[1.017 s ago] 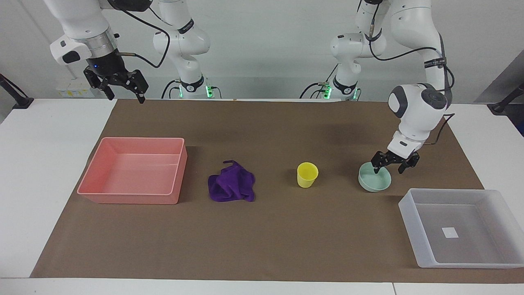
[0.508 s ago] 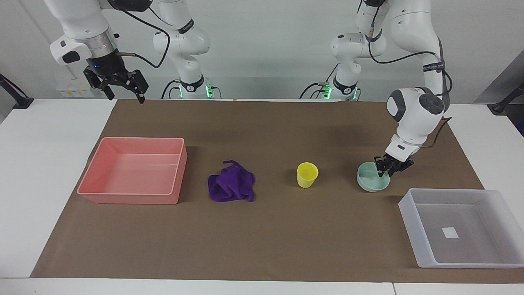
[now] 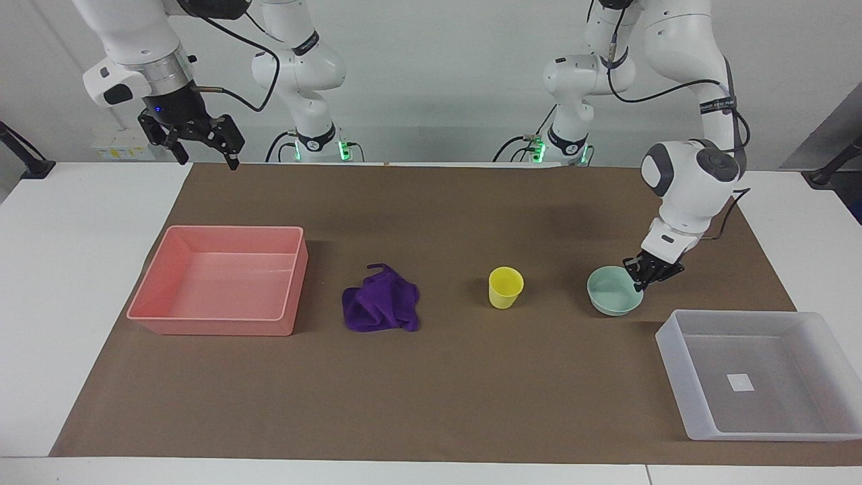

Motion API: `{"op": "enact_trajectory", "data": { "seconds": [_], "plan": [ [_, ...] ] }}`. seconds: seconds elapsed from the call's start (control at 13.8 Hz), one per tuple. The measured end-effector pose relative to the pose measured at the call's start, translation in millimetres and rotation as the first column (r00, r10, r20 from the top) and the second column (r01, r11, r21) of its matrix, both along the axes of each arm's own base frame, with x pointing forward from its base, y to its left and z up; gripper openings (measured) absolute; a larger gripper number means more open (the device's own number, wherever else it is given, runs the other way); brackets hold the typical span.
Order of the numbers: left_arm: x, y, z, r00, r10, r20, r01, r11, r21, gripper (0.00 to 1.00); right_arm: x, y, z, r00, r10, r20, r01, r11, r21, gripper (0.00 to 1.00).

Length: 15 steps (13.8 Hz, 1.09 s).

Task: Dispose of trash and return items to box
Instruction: 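Place the green bowl in the clear box while the right gripper reaches the cloth, then grasp the purple cloth with the right gripper and lift it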

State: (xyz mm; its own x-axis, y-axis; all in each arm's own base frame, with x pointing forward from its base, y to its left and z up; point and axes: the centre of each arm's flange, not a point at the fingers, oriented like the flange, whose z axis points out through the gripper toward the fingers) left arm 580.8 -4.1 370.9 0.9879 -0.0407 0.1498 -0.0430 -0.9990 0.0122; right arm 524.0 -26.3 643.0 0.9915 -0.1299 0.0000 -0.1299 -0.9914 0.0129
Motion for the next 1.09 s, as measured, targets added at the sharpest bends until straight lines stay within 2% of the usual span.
{"op": "enact_trajectory", "data": {
  "seconds": [0.22, 0.44, 0.65, 0.87, 1.09],
  "plan": [
    [21, 16, 49, 0.999, 0.025, 0.025, -0.025, 1.0, -0.001, 0.02, 9.3, 18, -13, 0.998, 0.034, 0.049, -0.034, 0.999, -0.003, 1.0],
    [38, 44, 74, 0.995, 0.067, 0.071, -0.067, 0.998, -0.001, 0.02, 23.9, 64, -49, 0.987, 0.112, 0.117, -0.112, 0.994, -0.006, 1.0],
    [61, 83, 85, 0.984, 0.142, 0.104, -0.139, 0.99, -0.032, 0.02, 42.8, 119, -106, 0.983, 0.122, 0.136, -0.124, 0.992, 0.001, 1.0],
    [97, 122, 94, 0.975, 0.197, 0.1, -0.192, 0.98, -0.058, 0.02, 64.2, 159, -155, 0.981, 0.119, 0.153, -0.122, 0.993, 0.007, 1.0],
    [142, 146, 72, 0.971, 0.216, 0.103, -0.21, 0.975, -0.069, 0.02, 72.5, 195, -192, 0.979, 0.134, 0.154, -0.137, 0.99, 0.01, 1.0]
  ]
}}
